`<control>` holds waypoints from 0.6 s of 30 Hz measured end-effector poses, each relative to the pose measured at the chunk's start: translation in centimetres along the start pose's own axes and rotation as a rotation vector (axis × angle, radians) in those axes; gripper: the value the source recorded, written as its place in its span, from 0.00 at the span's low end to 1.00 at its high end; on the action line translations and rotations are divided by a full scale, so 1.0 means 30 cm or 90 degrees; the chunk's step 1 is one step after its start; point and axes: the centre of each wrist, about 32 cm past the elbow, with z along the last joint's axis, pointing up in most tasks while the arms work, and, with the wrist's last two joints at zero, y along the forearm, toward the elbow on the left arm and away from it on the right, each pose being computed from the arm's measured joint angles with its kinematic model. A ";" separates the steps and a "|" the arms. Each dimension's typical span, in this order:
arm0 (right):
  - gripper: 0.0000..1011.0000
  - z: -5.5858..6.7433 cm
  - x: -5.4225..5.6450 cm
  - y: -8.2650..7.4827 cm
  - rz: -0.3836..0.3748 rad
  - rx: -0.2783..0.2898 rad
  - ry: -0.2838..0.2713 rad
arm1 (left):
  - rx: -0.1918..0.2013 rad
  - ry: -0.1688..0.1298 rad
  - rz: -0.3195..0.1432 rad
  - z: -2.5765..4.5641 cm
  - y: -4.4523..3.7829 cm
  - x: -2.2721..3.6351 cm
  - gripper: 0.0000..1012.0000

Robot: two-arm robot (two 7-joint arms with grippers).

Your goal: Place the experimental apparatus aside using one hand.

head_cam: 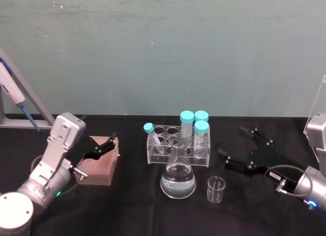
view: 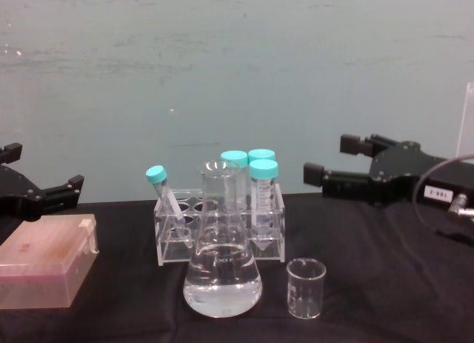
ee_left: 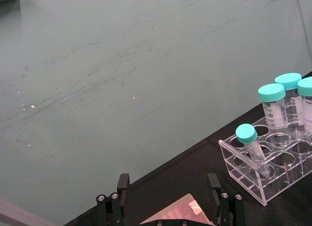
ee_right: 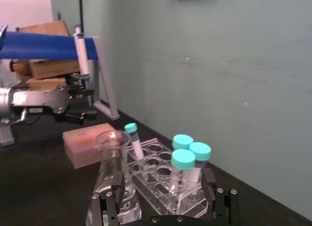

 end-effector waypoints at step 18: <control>0.99 -0.047 0.051 0.018 0.091 -0.033 -0.021 | 0.000 0.000 0.000 0.000 0.000 0.000 0.99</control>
